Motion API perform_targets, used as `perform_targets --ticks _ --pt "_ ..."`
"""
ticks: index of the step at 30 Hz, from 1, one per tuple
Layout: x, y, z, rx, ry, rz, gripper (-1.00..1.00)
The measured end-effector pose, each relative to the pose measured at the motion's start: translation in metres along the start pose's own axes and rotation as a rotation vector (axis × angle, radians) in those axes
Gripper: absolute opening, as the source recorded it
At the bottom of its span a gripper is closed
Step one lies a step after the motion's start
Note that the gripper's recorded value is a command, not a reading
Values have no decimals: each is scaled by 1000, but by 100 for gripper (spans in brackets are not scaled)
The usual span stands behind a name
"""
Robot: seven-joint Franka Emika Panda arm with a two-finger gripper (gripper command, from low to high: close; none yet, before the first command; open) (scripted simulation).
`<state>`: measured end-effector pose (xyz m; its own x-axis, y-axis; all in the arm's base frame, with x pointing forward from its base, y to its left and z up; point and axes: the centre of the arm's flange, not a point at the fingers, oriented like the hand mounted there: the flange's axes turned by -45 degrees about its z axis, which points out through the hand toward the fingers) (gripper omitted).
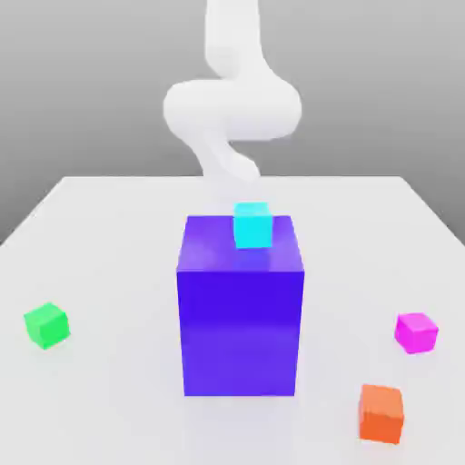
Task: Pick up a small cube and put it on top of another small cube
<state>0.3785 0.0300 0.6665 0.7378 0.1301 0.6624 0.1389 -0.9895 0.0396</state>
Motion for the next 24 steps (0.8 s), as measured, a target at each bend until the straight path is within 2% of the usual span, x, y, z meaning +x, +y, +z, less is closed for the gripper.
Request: perform_targets --ticks 5,11,17,21,24 --pt "-26 -72 105 137 -135 -304 0" --pt "-97 -168 199 294 -271 -675 0" --pt "-204 -253 261 444 -389 -1059 0" --pt "-293 -302 280 550 -455 -1346 0" --pt "-352 -313 294 606 -504 -1513 0"
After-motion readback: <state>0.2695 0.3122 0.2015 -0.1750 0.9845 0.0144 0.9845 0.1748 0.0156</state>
